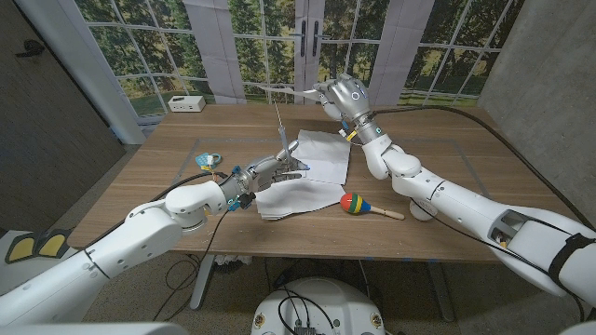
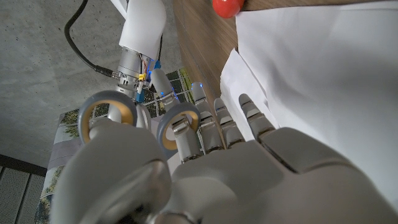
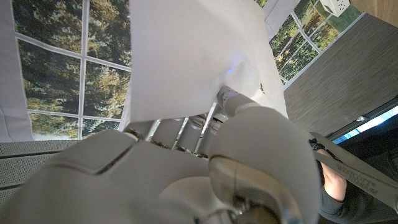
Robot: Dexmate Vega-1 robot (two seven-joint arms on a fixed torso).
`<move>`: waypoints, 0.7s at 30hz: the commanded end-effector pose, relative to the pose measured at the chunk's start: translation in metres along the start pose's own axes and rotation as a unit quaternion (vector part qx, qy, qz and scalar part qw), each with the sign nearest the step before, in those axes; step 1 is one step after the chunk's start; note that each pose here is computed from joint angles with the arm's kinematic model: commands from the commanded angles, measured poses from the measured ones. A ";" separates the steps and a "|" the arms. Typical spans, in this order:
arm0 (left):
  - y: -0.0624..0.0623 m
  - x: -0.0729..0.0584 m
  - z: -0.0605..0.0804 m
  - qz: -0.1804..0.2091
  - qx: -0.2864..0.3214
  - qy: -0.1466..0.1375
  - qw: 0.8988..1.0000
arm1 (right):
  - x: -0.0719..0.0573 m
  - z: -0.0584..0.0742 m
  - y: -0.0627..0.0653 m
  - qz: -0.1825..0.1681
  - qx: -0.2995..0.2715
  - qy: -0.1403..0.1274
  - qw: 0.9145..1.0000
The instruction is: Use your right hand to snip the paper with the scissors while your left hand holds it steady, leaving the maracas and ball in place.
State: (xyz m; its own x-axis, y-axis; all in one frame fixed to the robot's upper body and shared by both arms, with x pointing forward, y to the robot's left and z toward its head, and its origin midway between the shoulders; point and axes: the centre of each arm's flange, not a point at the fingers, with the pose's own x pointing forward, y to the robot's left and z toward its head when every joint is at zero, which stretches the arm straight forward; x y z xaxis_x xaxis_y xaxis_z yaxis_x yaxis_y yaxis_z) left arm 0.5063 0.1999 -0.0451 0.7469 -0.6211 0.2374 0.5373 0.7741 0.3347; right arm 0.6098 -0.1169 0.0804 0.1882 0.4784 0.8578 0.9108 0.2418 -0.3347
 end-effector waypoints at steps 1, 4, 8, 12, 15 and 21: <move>0.002 0.001 -0.001 0.001 -0.001 0.003 1.000 | -0.008 -0.005 0.006 -0.044 -0.016 -0.015 0.999; 0.001 0.001 -0.001 0.000 -0.002 0.004 1.000 | -0.008 -0.008 0.009 -0.040 -0.022 -0.018 0.999; 0.001 0.001 -0.002 0.000 -0.003 0.004 1.000 | -0.010 -0.012 0.012 -0.035 -0.030 -0.026 0.999; 0.000 0.000 -0.002 0.001 -0.003 0.005 1.000 | -0.012 -0.016 0.013 -0.035 -0.040 -0.034 0.998; 0.000 0.000 -0.002 0.001 -0.003 0.006 1.000 | -0.014 -0.021 0.014 -0.034 -0.043 -0.042 0.998; 0.001 -0.003 -0.004 -0.002 -0.003 0.014 1.000 | -0.018 -0.032 0.015 -0.023 -0.050 -0.045 0.997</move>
State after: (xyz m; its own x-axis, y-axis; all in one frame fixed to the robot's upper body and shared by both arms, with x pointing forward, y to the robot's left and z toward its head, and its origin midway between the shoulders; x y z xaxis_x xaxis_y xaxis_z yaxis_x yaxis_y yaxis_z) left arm 0.5077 0.2008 -0.0461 0.7517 -0.6182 0.2298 0.5374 0.7761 0.3299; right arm 0.6259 -0.1338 0.0727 0.1139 0.5180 0.8478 0.9442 0.2091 -0.2546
